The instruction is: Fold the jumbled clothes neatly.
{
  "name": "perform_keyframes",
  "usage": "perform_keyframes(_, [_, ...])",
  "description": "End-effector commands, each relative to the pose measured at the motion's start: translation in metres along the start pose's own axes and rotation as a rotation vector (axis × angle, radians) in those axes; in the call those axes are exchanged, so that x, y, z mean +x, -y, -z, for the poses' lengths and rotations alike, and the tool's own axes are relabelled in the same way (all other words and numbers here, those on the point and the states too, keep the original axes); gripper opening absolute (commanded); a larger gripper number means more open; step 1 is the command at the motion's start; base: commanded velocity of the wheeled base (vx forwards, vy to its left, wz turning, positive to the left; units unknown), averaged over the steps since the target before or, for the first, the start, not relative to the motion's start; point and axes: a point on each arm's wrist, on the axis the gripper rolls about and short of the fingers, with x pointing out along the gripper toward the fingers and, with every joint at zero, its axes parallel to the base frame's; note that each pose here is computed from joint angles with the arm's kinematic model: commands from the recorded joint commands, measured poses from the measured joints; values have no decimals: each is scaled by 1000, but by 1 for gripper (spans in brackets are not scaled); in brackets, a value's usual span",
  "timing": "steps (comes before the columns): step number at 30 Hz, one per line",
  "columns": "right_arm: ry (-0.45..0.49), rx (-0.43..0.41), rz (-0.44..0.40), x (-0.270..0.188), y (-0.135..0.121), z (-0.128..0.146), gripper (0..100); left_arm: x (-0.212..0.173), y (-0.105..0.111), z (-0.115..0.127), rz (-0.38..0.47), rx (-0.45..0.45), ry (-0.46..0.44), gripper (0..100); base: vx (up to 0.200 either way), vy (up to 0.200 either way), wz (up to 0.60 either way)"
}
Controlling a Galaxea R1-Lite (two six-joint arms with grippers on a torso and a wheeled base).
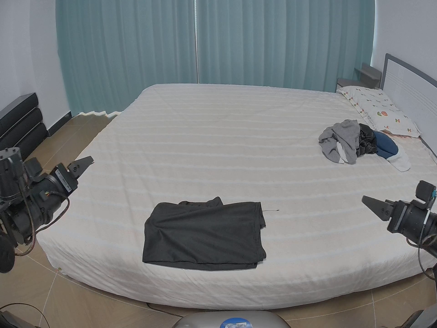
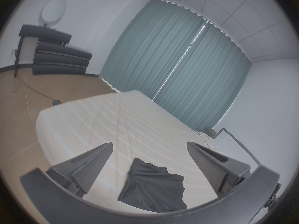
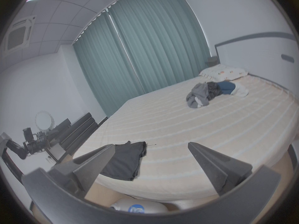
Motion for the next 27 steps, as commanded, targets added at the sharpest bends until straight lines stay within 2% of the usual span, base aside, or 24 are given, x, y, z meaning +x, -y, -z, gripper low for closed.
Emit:
perform_keyframes(1, [135, -121, 14, -67, 6, 3, 100, -75, 2, -12, 31, 75, 147, 100, 0, 0, 0])
perform_keyframes(5, [166, -190, 12, -97, 8, 12, 100, -113, 3, -17, 44, 101, 212, 100, 0, 0, 0])
perform_keyframes(8, [194, -207, 6, -116, 10, 19, 100, -139, -2, -14, 9, 142, 257, 100, 0, 0, 0])
perform_keyframes(13, [198, -209, 33, -133, 14, 33, 100, -167, -11, -5, -4, 201, 314, 100, 0, 0, 0])
perform_keyframes(15, [207, -232, 72, -144, 16, 42, 100, -186, -20, 6, -30, 242, 345, 100, 0, 0, 0])
perform_keyframes(23, [244, -318, 97, -167, 20, 61, 100, -226, -39, 33, -95, 323, 412, 100, 0, 0, 0])
perform_keyframes(25, [248, -352, 143, -171, 22, 68, 100, -239, -44, 45, -130, 354, 462, 100, 0, 0, 0])
perform_keyframes(27, [261, -350, 182, -172, 22, 67, 100, -246, -46, 50, -140, 385, 500, 100, 0, 0, 0])
